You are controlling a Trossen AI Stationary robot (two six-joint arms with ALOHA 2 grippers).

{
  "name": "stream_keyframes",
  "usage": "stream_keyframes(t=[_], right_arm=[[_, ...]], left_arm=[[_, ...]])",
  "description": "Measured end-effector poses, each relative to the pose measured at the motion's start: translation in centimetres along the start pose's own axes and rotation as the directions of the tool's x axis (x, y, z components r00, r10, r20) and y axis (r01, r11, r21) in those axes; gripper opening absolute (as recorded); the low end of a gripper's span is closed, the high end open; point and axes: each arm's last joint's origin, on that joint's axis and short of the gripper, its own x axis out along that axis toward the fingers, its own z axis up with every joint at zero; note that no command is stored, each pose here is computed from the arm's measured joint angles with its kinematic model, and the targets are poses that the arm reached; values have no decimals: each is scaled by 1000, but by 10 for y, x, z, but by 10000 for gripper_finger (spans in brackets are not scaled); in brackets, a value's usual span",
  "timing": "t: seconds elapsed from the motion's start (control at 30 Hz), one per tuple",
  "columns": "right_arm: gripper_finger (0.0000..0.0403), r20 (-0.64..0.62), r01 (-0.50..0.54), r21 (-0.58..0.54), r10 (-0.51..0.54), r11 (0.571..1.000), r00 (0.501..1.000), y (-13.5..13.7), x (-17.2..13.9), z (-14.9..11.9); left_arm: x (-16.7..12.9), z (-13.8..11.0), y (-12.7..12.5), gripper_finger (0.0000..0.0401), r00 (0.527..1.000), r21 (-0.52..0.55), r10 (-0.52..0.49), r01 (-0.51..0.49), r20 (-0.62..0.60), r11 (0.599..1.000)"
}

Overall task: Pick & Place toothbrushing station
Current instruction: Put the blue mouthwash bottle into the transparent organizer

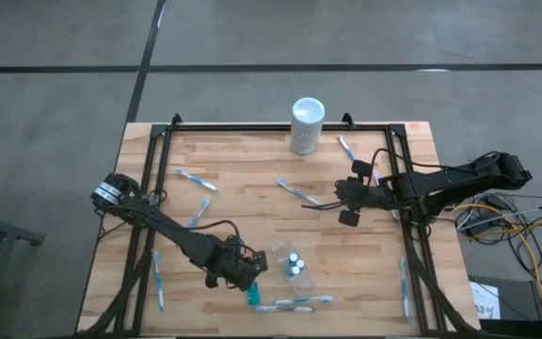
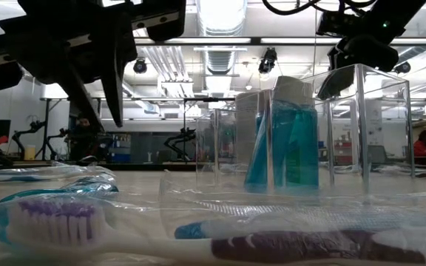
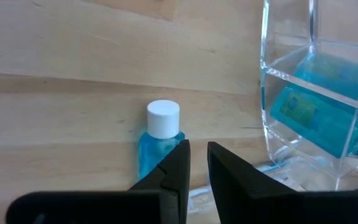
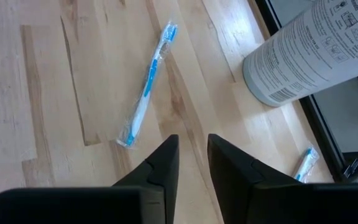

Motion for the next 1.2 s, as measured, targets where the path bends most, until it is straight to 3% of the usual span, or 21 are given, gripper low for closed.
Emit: stream_keyframes(t=[0.13, 0.47, 1.2], right_arm=[[73, 0, 0, -1, 0, 1000, 1000, 0, 0, 0], [72, -1, 0, -3, 0, 1000, 1000, 0, 0, 0], [68, 0, 0, -2, 0, 1000, 1000, 0, 0, 0]], left_arm=[[0, 0, 0, 77, 1000, -27, -3, 3, 3, 1000], [8, 0, 1, 171, 999, -25, -13, 13, 33, 1000], [45, 1, 10, 174, 996, -25, 68, -67, 52, 997]])
